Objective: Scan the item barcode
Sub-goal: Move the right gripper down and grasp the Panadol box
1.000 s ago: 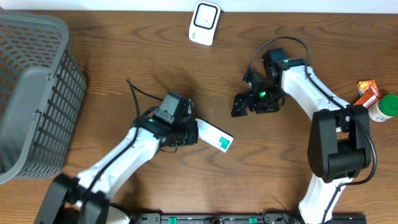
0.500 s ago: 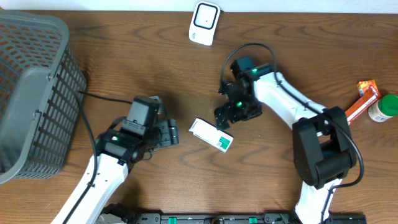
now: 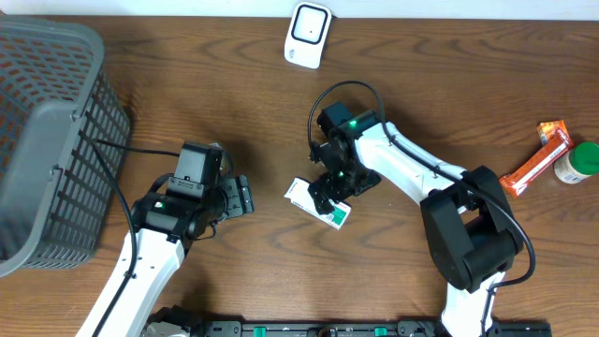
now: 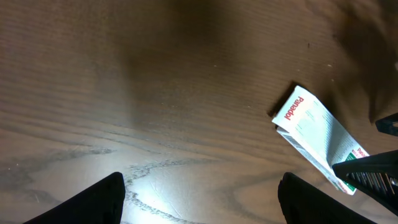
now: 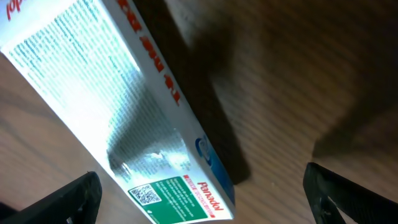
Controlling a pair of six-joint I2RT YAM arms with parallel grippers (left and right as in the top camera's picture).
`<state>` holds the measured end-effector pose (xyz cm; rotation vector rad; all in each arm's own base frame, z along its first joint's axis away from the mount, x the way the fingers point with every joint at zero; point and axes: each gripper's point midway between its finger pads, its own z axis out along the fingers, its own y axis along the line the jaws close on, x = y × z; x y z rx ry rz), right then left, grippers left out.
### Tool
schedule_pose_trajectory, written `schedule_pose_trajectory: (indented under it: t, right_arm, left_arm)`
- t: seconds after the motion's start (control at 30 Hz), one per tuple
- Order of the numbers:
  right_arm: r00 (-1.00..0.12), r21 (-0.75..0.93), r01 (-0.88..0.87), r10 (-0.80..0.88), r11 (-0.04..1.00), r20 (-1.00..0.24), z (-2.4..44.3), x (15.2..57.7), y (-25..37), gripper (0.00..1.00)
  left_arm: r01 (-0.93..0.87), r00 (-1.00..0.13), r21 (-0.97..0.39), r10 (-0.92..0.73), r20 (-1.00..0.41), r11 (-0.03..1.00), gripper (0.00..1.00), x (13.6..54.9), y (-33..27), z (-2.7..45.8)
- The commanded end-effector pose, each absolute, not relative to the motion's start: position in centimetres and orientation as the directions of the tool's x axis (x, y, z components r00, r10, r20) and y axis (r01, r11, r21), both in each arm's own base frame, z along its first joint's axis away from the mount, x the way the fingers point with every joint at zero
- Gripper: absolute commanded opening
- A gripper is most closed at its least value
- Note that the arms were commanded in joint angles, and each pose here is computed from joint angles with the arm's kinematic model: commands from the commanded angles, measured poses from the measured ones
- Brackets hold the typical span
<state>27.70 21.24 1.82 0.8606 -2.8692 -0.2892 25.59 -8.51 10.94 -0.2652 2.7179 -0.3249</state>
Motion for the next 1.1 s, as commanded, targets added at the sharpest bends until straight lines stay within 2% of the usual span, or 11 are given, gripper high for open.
schedule_pose_trajectory:
  t: [0.0,0.43,0.57,0.6,0.7,0.73,0.8,0.97,1.07]
  right_arm:
    - [-0.822,0.210,-0.537,-0.563,0.817,0.088,1.7,26.9,21.1,0.99]
    - [-0.789,0.165,-0.564,-0.587,0.809,0.182,-2.6,22.7,18.9,0.98]
    - [-0.795,0.164,-0.571,-0.592,0.804,0.134,-2.8,23.6,19.6,0.83]
    - [-0.796,0.164,-0.574,-0.593,0.802,0.119,-2.9,23.9,19.8,0.84]
    - [-0.787,0.097,-0.606,-0.613,0.789,0.074,-3.1,25.3,19.7,0.98]
    - [-0.780,0.057,-0.620,-0.622,0.783,0.066,-3.2,25.8,19.5,0.99]
    - [-0.765,-0.010,-0.643,-0.642,0.766,0.055,-3.2,26.4,19.2,0.99]
    - [-0.698,-0.012,-0.716,-0.715,0.698,0.042,-3.3,26.0,20.3,0.98]
    - [-0.671,-0.011,-0.741,-0.740,0.671,0.043,-3.3,25.5,20.9,0.88]
  left_arm:
    - [-0.124,-0.900,-0.248,-0.214,-0.379,0.961,0.80,26.0,-8.2,11.5]
    - [-0.127,-0.895,-0.220,-0.207,-0.394,0.967,0.80,26.2,-7.7,11.5]
    - [-0.145,-0.887,-0.183,-0.209,-0.411,0.972,0.80,26.4,-6.9,11.5]
    - [-0.150,-0.884,-0.172,-0.210,-0.417,0.974,0.80,26.4,-6.7,11.5]
    - [-0.165,-0.877,-0.144,-0.212,-0.431,0.976,0.80,26.6,-6.1,11.5]
    - [-0.167,-0.876,-0.139,-0.211,-0.433,0.976,0.80,26.6,-6.0,11.5]
    - [-0.168,-0.876,-0.137,-0.211,-0.435,0.976,0.80,26.6,-6.0,11.6]
    - [-0.168,-0.875,-0.137,-0.211,-0.435,0.976,0.80,26.6,-6.0,11.6]
    - [-0.168,-0.876,-0.136,-0.211,-0.434,0.976,0.80,26.6,-6.0,11.5]
